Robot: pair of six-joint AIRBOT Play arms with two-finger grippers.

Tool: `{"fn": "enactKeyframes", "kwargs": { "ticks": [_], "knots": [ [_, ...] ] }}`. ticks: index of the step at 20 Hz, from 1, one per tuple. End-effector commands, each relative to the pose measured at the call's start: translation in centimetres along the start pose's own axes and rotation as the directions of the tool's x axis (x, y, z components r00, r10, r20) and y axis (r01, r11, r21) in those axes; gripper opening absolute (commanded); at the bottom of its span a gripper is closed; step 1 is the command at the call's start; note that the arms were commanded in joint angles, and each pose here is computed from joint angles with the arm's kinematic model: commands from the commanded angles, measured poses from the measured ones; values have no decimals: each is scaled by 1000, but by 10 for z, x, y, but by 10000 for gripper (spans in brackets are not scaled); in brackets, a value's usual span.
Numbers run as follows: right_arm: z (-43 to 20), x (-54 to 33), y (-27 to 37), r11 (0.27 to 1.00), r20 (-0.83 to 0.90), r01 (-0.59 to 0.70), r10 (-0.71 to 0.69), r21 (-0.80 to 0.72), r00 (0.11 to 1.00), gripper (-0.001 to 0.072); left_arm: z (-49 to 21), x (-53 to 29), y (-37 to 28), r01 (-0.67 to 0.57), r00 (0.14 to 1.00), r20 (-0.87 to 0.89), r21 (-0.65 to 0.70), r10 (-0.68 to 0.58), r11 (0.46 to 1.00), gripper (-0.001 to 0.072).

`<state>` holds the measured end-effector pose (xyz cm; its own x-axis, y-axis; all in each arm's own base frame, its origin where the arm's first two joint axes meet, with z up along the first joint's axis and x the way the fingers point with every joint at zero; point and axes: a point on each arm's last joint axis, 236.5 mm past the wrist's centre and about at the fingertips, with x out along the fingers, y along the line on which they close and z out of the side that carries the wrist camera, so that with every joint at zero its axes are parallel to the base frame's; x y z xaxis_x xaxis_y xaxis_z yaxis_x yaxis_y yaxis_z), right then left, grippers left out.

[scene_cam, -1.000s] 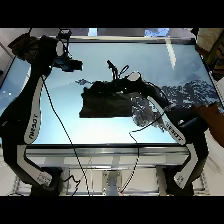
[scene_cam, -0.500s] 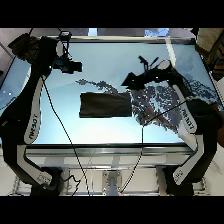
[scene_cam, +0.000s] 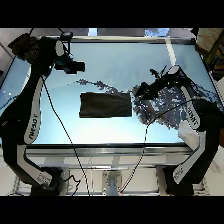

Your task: Fold the shirts.

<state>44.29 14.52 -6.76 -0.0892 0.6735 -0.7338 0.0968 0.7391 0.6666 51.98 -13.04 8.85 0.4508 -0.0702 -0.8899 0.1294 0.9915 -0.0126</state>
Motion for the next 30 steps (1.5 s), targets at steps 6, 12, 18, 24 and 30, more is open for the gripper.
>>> {"fn": "enactKeyframes", "kwargs": {
  "ticks": [6, 12, 18, 24, 30],
  "knots": [
    [-4, 39, -6, 991, -35, -115, 117, 63, 992, 510, -1, 0, -3, 12, 1000, -3, -22, -12, 1000, 15],
    [10, 61, 30, 978, 19, -205, 205, 22, 979, 510, -2, -1, -7, 29, 1000, -9, -25, -29, 999, 15],
    [6, 73, 38, 977, 1, -214, 214, 22, 977, 507, -2, 0, -7, 29, 1000, -10, -22, -29, 999, 15],
    [12, 53, 78, 919, 23, -395, 395, -14, 918, 25, -2, 0, -7, 29, 1000, -9, -22, -29, 999, 15],
    [73, -52, 53, 955, 352, -240, 289, -175, 890, 23, -4, -1, -8, 33, 999, -18, -24, -33, 999, 15]
  ]
}}
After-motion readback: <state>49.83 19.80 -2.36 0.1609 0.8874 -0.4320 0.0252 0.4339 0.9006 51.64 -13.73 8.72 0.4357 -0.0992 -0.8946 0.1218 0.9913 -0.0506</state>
